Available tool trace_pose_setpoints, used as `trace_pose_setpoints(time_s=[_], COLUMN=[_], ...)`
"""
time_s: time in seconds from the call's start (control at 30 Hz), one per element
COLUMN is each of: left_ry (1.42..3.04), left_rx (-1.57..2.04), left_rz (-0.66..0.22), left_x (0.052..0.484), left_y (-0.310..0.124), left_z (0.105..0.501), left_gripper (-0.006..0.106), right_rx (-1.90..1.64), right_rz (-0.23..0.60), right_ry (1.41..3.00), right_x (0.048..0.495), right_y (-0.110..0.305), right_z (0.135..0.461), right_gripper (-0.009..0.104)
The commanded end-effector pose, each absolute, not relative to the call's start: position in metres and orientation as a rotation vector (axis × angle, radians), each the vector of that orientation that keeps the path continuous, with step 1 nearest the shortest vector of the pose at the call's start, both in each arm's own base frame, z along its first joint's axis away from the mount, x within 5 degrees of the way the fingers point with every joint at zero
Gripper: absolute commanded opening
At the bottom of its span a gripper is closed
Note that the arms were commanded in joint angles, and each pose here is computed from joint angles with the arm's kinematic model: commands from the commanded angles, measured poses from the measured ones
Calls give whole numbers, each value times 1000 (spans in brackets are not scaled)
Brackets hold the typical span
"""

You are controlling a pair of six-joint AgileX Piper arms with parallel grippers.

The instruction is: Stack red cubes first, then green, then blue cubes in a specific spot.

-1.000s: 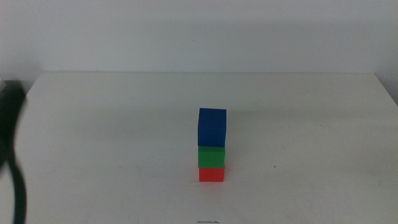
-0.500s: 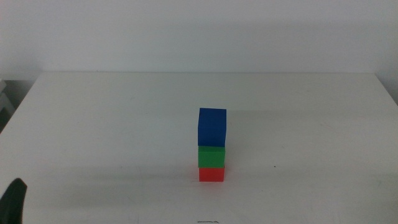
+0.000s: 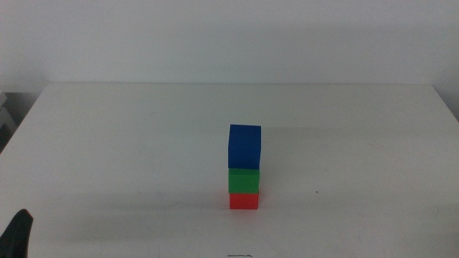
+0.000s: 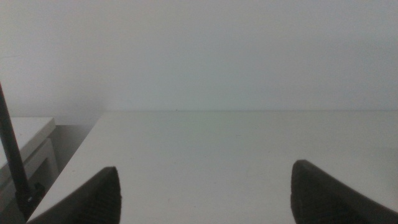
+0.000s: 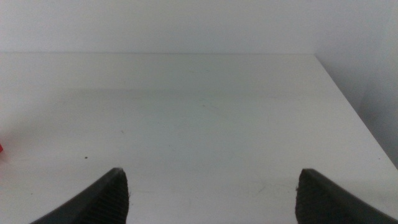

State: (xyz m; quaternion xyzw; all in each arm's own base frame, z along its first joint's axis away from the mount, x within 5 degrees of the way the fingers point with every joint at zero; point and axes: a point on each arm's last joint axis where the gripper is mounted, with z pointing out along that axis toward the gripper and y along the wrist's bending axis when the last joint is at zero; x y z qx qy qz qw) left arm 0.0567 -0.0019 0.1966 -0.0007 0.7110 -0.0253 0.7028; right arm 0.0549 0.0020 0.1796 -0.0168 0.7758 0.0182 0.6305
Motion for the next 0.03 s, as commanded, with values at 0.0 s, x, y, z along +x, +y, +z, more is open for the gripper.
trace_pose_setpoints(time_s=[0.0], left_ry=[1485], left_rx=[-7], left_rz=[-69], left_x=[55], left_y=[-2], left_z=[206], left_gripper=[94], right_rx=[-46], right_rz=[35], right_ry=[1658], right_x=[54], right_y=[2], right_z=[193], right_gripper=[85])
